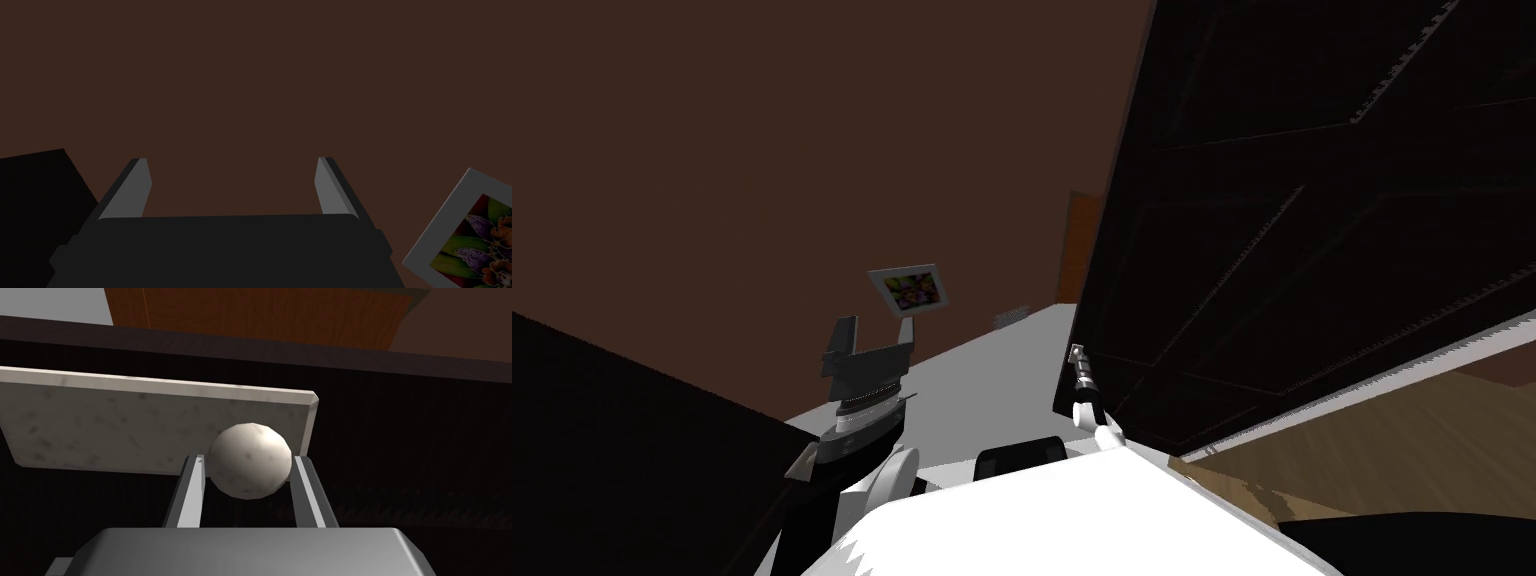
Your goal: Push the door open
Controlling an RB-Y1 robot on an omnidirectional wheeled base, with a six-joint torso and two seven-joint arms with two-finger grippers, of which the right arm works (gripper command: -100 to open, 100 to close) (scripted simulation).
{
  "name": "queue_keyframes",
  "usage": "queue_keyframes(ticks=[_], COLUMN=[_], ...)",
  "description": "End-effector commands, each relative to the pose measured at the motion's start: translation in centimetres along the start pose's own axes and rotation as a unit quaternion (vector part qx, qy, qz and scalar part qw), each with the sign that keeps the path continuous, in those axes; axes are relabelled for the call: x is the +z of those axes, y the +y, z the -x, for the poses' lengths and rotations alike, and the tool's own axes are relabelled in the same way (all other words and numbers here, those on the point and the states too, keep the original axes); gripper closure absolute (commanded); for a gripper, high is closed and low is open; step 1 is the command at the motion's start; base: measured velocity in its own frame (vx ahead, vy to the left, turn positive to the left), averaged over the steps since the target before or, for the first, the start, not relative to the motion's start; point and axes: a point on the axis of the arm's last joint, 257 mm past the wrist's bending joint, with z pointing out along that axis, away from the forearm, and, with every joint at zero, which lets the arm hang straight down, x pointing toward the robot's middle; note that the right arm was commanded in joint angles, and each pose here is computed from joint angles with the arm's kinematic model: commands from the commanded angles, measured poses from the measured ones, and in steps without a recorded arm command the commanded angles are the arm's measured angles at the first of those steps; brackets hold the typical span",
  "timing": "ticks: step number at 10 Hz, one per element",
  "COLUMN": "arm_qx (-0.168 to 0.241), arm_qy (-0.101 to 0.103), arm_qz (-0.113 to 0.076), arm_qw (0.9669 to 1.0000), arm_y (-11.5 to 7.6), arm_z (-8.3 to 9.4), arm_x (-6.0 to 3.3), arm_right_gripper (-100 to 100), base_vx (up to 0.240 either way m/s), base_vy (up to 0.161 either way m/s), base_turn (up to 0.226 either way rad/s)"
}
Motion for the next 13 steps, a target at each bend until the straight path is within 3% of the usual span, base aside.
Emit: queue_keyframes(ticks=[1, 4, 6, 7, 9, 10, 13], arm_qx=[-0.002, 0.005, 0.005, 0.013, 0.015, 0.01, 0.007], arm_qy=[-0.019, -0.039, -0.039, -0.053, -0.051, -0.067, -0.081], arm_qz=[0.011, 0.008, 0.008, 0.005, -0.003, 0.0, 0.002], arm_qw=[0.9998, 0.9992, 0.9992, 0.9985, 0.9986, 0.9977, 0.9966], arm_y=[0.7, 0.6, 0.6, 0.3, -0.3, -0.1, 0.1], arm_z=[1.7, 3.0, 3.0, 3.4, 3.2, 5.0, 6.6], arm_x=[0.41, 0.29, 0.29, 0.01, -0.36, -0.18, -0.09], arm_right_gripper=[100, 100, 100, 100, 100, 100, 100], base_vx=[0.211, 0.208, 0.091, 0.123, 0.145, 0.101, 0.197], base_vy=[0.03, 0.004, 0.004, 0.023, 0.023, -0.006, -0.007], base_turn=[-0.045, -0.049, -0.01, -0.043, -0.058, -0.013, -0.041])
